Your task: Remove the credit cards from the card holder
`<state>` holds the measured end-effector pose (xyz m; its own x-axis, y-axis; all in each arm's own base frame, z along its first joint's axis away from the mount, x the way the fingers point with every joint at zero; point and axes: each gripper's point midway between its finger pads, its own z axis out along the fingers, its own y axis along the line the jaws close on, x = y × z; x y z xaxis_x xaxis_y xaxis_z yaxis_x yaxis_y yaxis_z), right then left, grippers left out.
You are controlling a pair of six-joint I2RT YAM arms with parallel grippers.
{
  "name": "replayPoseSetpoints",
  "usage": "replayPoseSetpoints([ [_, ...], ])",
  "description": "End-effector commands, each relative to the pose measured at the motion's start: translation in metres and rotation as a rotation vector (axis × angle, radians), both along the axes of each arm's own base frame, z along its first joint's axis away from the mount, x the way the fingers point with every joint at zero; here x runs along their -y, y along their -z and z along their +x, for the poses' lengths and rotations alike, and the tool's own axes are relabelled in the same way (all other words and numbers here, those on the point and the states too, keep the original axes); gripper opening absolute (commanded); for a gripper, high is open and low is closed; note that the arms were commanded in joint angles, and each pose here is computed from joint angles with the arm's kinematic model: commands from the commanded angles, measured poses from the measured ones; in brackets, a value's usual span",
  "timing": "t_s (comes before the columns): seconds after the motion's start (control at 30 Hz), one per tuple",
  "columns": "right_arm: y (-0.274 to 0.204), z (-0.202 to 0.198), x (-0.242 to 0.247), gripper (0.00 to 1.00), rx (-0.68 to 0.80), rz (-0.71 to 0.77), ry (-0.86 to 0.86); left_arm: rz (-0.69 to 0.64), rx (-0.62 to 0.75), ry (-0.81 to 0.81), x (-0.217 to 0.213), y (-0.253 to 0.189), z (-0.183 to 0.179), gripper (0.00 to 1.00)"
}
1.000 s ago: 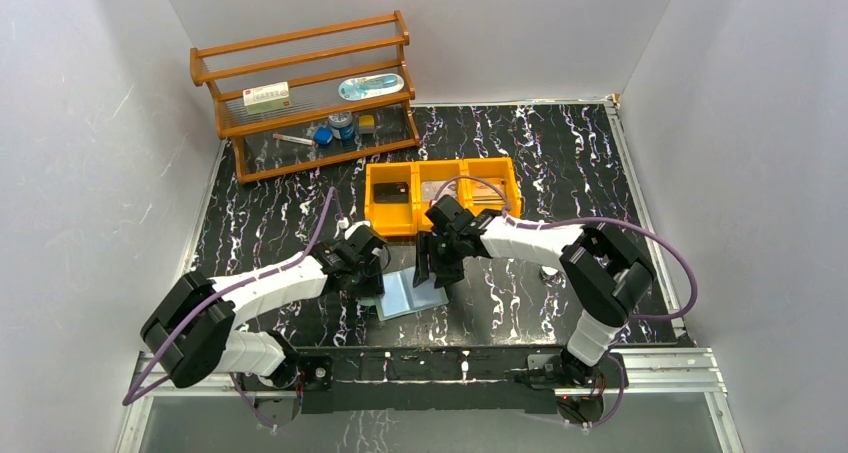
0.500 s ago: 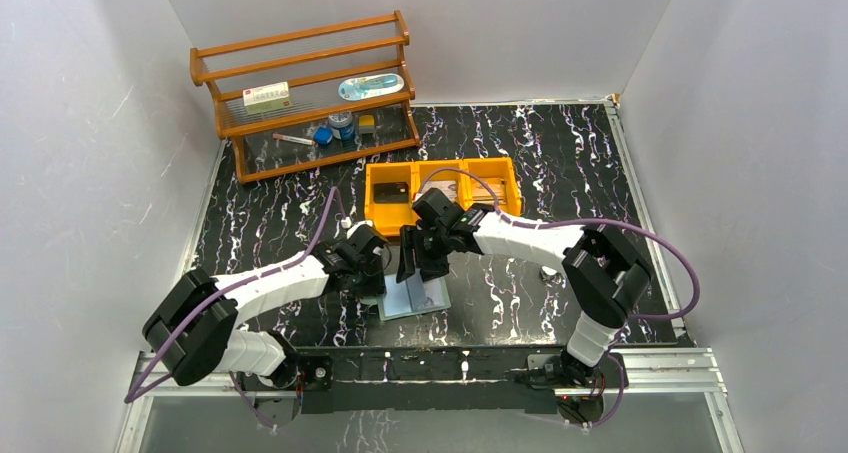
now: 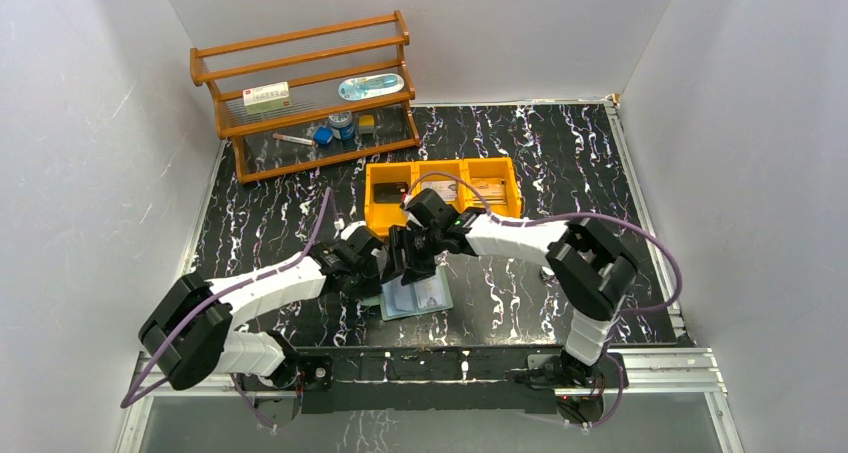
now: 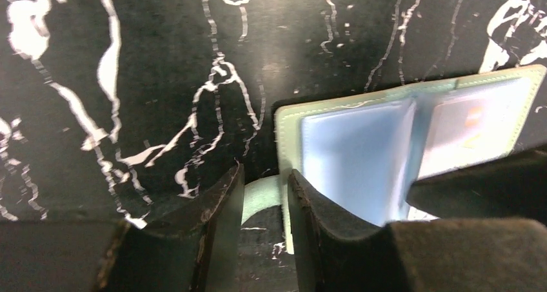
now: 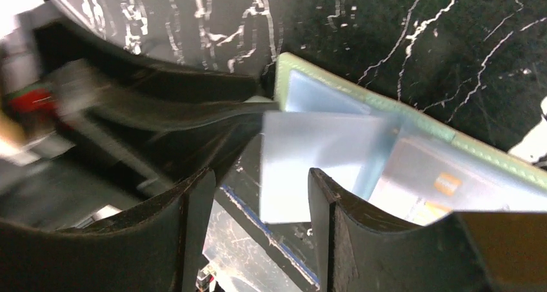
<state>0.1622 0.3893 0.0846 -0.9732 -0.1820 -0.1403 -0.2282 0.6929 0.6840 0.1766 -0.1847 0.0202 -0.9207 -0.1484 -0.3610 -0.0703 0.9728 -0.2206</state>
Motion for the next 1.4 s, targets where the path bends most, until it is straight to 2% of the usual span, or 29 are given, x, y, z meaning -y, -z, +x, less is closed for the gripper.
replayPoseSetpoints([
  [0.0, 0.026, -0.007, -0.007, 0.61, -0.067, 0.008, -0.012, 0.084, 0.029, -0.119, -0.03, -0.009, -0.003, 0.31],
  [0.17, 0.045, -0.012, -0.004, 0.54, -0.102, -0.018, -0.008, 0.111, 0.09, -0.212, -0.053, -0.025, -0.005, 0.36],
  [0.33, 0.029, -0.005, -0.002, 0.45, -0.046, -0.009, 0.008, -0.018, 0.169, -0.153, -0.034, -0.048, 0.005, 0.41],
  [0.43, 0.003, 0.006, 0.006, 0.5, 0.051, -0.01, 0.053, -0.093, 0.199, -0.079, -0.012, -0.067, 0.013, 0.46],
  [0.53, -0.005, 0.022, 0.031, 0.55, 0.153, -0.093, 0.134, -0.157, 0.211, 0.002, 0.01, -0.082, 0.02, 0.51],
  [0.67, -0.001, 0.035, 0.069, 0.57, 0.171, -0.14, 0.244, -0.244, 0.184, 0.076, 0.04, -0.089, 0.023, 0.58],
  [0.77, 0.004, 0.034, 0.085, 0.57, 0.142, -0.103, 0.264, -0.321, 0.144, 0.115, 0.06, -0.088, 0.021, 0.58],
  [0.93, 0.006, 0.023, 0.083, 0.55, 0.093, -0.052, 0.224, -0.412, 0.062, 0.158, 0.083, -0.075, 0.013, 0.58],
  [1.1, 0.016, 0.016, 0.082, 0.49, 0.056, -0.06, 0.188, -0.431, 0.006, 0.169, 0.092, -0.062, 0.009, 0.55],
  [1.37, 0.052, 0.006, 0.093, 0.47, -0.007, -0.171, 0.147, -0.416, -0.076, 0.154, 0.092, -0.035, 0.0, 0.52],
])
